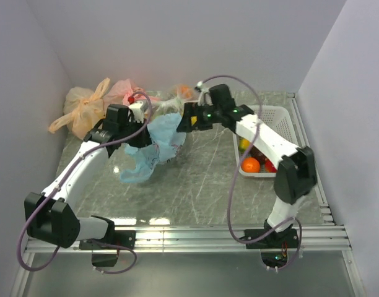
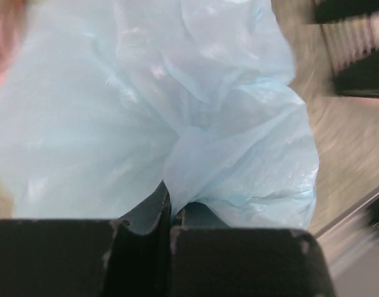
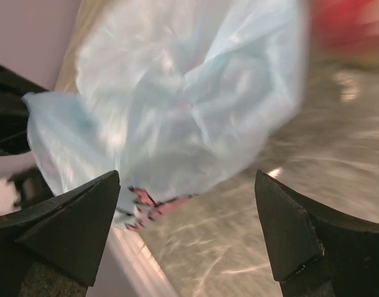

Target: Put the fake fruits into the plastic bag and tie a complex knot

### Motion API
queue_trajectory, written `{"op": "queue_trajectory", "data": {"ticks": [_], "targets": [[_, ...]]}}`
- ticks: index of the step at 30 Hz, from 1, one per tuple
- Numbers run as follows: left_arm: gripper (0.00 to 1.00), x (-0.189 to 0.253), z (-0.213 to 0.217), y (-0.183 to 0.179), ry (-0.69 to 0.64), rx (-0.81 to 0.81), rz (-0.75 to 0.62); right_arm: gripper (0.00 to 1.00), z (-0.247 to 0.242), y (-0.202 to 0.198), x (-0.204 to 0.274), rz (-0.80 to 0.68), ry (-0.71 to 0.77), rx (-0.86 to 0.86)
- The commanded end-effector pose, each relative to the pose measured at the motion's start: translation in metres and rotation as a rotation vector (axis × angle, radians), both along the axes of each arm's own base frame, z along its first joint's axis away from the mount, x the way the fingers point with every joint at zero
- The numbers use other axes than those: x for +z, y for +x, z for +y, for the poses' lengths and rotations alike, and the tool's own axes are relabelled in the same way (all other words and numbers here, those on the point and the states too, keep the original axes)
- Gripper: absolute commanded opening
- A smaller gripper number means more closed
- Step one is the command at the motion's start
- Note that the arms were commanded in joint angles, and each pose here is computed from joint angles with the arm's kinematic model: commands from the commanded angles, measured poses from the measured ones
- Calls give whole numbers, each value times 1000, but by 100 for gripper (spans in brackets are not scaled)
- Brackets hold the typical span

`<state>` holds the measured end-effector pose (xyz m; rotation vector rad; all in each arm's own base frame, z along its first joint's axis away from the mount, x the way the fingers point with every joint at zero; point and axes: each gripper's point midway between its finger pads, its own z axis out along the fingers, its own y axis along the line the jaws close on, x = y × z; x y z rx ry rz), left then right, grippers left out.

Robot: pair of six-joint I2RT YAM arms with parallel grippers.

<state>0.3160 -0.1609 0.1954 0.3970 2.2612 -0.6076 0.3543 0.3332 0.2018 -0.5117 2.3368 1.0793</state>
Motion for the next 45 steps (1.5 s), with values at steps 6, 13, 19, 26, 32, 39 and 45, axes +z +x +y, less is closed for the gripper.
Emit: {"op": "queue_trajectory", "data": {"ticks": [6, 13, 19, 26, 32, 39, 45], "targets": [[1, 73, -5, 48, -372, 459, 161, 97, -57, 20, 81, -344, 50, -299], [1, 87, -27, 65, -495, 451, 226, 98, -48, -6, 79, -311, 55, -225], [1, 76, -48, 70, -520, 416, 270, 99, -13, -21, 63, -260, 67, -206], [1, 98, -58, 67, -646, 353, 277, 100, 0, -21, 12, -165, -2, -275], [1, 103, -52, 57, -728, 343, 343, 89, -44, 2, -40, -196, -211, -451], [0, 113, -35, 55, -757, 336, 328, 16, -73, 11, -69, -171, -238, -362], [1, 114, 59, 83, -532, 475, 139, 0, -132, -13, -76, -132, -310, -167]]}}
